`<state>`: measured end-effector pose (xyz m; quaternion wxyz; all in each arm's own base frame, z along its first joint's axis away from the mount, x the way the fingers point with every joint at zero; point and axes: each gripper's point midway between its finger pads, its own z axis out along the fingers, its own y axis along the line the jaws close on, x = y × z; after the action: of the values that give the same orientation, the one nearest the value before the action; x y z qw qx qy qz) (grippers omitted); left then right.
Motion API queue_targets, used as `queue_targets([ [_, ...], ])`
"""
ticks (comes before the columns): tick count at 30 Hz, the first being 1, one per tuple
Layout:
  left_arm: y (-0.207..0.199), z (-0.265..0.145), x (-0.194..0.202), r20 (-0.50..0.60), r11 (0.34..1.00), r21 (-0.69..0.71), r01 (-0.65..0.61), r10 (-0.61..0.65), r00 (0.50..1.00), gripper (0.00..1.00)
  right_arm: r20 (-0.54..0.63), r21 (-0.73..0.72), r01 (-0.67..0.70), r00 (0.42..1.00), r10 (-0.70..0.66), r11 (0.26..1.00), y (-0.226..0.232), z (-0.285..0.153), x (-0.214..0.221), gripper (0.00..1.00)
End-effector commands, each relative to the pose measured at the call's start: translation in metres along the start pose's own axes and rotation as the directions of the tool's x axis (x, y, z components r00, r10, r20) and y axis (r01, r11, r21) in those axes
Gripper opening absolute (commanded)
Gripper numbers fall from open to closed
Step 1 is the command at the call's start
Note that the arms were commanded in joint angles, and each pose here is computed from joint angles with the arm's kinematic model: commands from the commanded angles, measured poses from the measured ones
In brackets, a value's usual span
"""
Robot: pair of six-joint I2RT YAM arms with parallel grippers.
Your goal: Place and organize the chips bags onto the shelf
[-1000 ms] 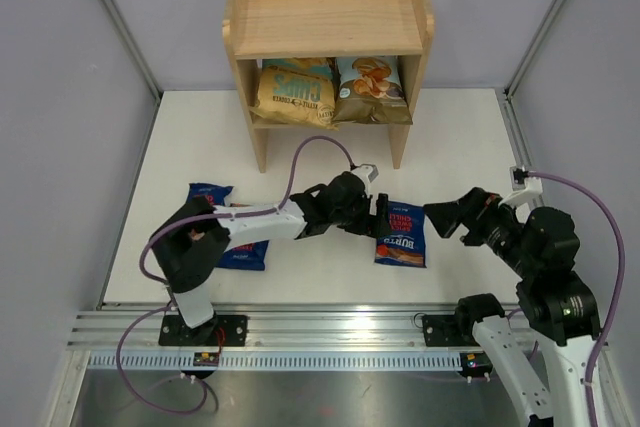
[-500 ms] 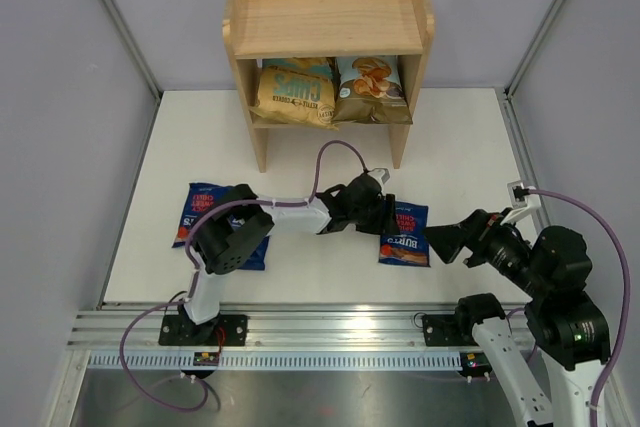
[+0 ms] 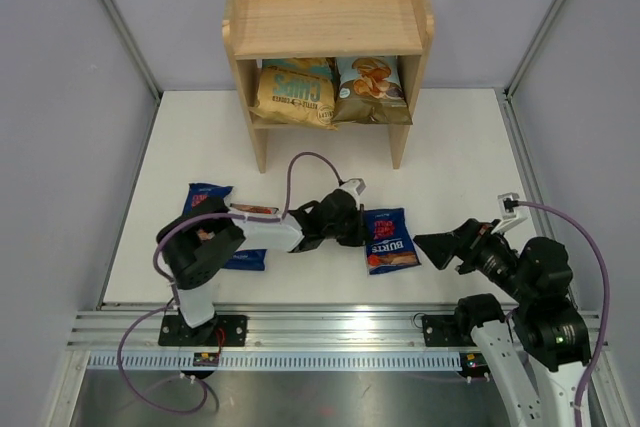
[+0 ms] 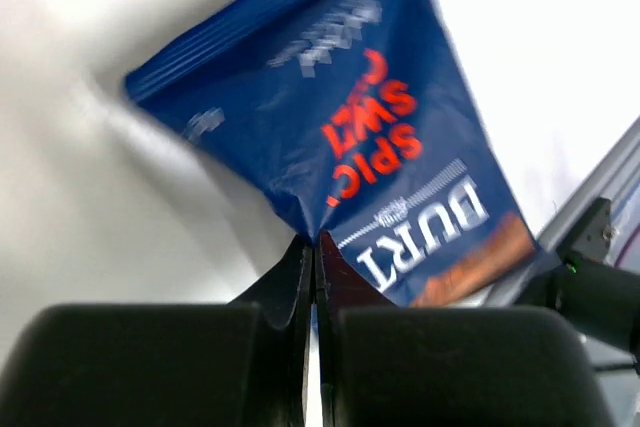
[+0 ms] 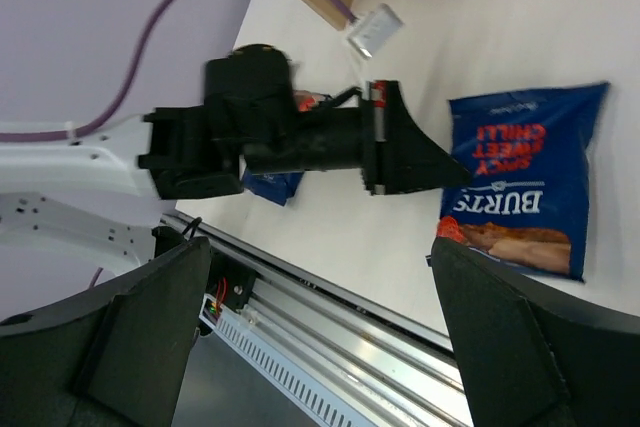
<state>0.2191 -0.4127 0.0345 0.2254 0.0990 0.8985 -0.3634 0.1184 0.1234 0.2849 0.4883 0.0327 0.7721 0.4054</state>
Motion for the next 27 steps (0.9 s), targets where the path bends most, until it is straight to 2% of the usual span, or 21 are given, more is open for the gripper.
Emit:
queue_targets([
  [1,-0.033,-0.039,-0.048,0.230,0.995,0.102,-0.018,-0.006,0.973,0.00,-0.011,-0.040,-0.076,0.997,0.076,0.996,-0.005,0.015,0.008,1.00],
  [3,-0.043,-0.062,-0.059,0.289,0.990,0.136,-0.018,-0.022,0.957,0.00,-0.059,-0.043,-0.126,0.991,0.123,0.991,-0.013,0.026,0.021,0.98],
  [6,-0.034,-0.081,-0.062,0.356,0.992,0.124,-0.001,-0.043,0.934,0.00,-0.124,-0.076,-0.192,0.975,0.182,0.978,-0.017,0.038,0.036,0.96],
  [9,-0.033,-0.109,-0.072,0.428,0.993,0.122,0.004,-0.056,0.902,0.00,-0.172,-0.145,-0.217,0.966,0.191,0.965,-0.011,0.043,0.045,0.96],
  [11,-0.038,-0.132,-0.079,0.475,0.990,0.138,-0.008,-0.059,0.878,0.00,-0.200,-0.180,-0.271,0.951,0.235,0.946,-0.011,0.050,0.051,0.96],
  [13,-0.035,-0.145,-0.083,0.515,0.994,0.106,-0.023,-0.035,0.857,0.00,-0.259,-0.194,-0.371,0.912,0.318,0.908,-0.012,0.055,0.062,0.96],
  [18,-0.052,-0.182,-0.087,0.611,0.986,0.109,-0.130,0.036,0.791,0.00,-0.255,-0.289,-0.433,0.894,0.368,0.854,-0.001,0.061,0.053,0.95],
  [21,-0.072,-0.200,-0.087,0.660,0.966,0.170,-0.193,0.034,0.751,0.00,-0.236,-0.339,-0.451,0.890,0.390,0.826,0.009,0.061,0.040,0.94],
  [27,-0.110,-0.209,-0.076,0.679,0.924,0.186,-0.333,0.125,0.724,0.00,-0.195,-0.334,-0.451,0.892,0.408,0.828,0.008,0.072,0.025,0.90],
])
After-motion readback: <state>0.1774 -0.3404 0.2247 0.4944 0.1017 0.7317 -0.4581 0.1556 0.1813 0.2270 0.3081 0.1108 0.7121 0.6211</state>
